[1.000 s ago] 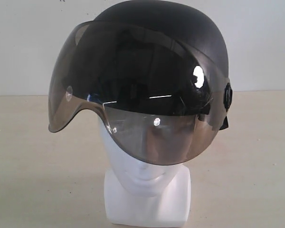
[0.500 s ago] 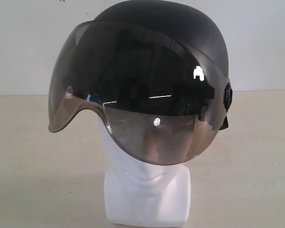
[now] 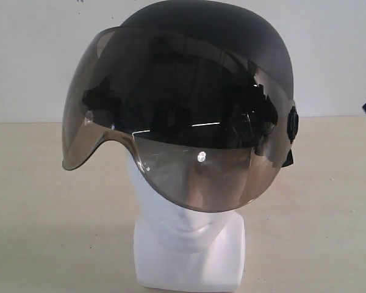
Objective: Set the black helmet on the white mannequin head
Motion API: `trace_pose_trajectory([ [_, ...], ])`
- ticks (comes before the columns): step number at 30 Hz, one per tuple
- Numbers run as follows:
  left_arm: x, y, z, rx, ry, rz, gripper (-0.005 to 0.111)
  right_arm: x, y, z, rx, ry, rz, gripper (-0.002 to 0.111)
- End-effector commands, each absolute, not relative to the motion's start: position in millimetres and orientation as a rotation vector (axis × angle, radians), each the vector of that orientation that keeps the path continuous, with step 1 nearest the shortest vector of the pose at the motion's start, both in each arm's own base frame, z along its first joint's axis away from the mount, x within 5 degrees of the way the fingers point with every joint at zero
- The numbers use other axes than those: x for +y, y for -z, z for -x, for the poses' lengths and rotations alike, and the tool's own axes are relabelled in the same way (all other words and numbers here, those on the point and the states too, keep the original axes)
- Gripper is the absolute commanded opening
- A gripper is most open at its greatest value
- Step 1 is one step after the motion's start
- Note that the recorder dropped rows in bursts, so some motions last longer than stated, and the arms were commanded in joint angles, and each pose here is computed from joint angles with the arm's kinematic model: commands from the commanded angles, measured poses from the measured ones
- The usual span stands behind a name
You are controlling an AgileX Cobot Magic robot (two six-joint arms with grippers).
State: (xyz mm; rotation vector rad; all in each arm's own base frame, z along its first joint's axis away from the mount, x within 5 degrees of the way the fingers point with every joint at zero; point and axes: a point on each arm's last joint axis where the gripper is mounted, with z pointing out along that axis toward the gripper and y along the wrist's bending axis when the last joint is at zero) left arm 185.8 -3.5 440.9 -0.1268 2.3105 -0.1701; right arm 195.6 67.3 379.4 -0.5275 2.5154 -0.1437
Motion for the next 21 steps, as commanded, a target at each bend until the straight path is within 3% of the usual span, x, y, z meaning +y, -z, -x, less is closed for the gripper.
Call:
trace_pose_trajectory([
  [1,-2,-433,-221,2.443,0.108,0.017,0.004,62,-375,-205,2.545,0.179,0.505,0.0],
  [10,-1,-433,-245,2.342,0.079,-0.04,0.004,42,-367,-233,2.568,-0.391,0.253,0.0],
  [15,-18,-424,-268,2.29,0.257,-0.241,0.004,51,-382,-241,2.352,-0.751,0.254,0.0],
  [21,-32,-406,-296,2.358,0.464,-0.4,0.004,57,-391,-247,2.23,-0.858,0.238,0.0],
])
